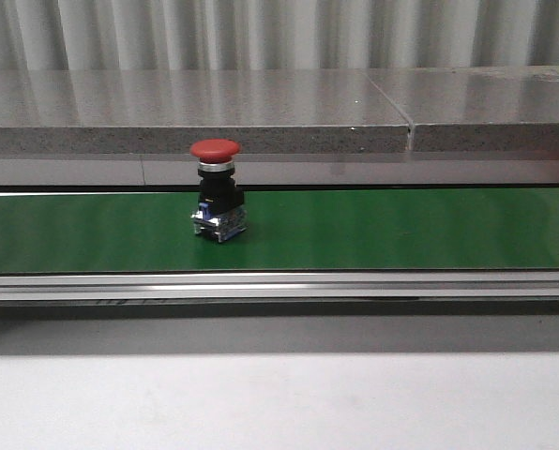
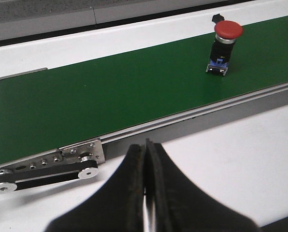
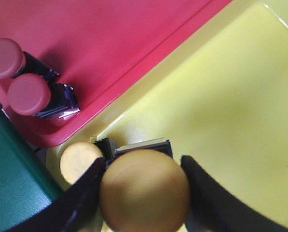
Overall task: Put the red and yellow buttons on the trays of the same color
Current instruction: 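Lower the yellow button into the yellow tray and open the right gripper, then move the right gripper back over the conveyor above the red button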
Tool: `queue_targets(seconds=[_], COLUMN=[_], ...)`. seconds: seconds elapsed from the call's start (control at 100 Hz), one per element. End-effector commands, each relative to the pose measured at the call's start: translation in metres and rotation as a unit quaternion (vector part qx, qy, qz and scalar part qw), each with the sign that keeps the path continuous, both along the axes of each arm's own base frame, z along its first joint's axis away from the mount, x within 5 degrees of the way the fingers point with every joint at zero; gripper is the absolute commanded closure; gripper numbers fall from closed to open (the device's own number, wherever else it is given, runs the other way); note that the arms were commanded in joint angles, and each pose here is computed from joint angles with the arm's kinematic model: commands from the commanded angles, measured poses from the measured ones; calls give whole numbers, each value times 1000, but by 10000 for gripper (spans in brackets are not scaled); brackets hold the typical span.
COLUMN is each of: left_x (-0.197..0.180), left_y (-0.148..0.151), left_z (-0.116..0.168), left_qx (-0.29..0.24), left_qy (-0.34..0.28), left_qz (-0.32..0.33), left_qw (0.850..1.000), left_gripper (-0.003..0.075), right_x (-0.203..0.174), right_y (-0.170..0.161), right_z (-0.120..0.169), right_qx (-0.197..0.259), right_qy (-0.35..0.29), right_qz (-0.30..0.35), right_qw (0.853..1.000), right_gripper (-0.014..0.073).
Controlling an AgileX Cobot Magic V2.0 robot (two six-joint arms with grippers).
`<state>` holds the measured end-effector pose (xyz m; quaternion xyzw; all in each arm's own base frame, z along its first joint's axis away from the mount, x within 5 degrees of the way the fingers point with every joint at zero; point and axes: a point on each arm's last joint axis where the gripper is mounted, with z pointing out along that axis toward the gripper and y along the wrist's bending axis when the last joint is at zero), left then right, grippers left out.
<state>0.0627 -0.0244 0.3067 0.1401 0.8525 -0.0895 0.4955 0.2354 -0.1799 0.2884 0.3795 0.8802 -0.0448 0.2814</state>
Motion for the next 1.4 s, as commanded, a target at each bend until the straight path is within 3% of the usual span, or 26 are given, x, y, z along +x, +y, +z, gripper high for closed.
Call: queue_targets(seconds=[0.0,0.54,0.66,0.8,0.9,1.11,1.39], left_x=[3,3,3,3,3,3,3], left_y=[-1,-1,-1,-1,-1,-1,-1], left_z=[13,13,13,13,13,13,13], left_qx=[-16,-16,-16,-16,-16,-16,-16], left_qy=[-42,-42,-42,-42,-42,-42,-42], left_qz=[1,1,1,1,1,1,1], left_qw=[999,999,999,999,999,999,999], left_gripper=[741,741,741,741,741,741,741], right_x=[1,36,38,38,38,37,20], right_y=[-6,-30,-31,-31,-31,-30,-17], right_z=[14,-57,-64,-64,-64,-54,-5], right_qx=[-36,18,24,28,26,13,-27], right_qy=[-46,-10,-4,-8,-11,-26,-78], right_qz=[-11,-24,-25,-28,-29,-29,-25], right_qw=[998,999,999,999,999,999,996], right_gripper=[550,545,465,181,64,66,66])
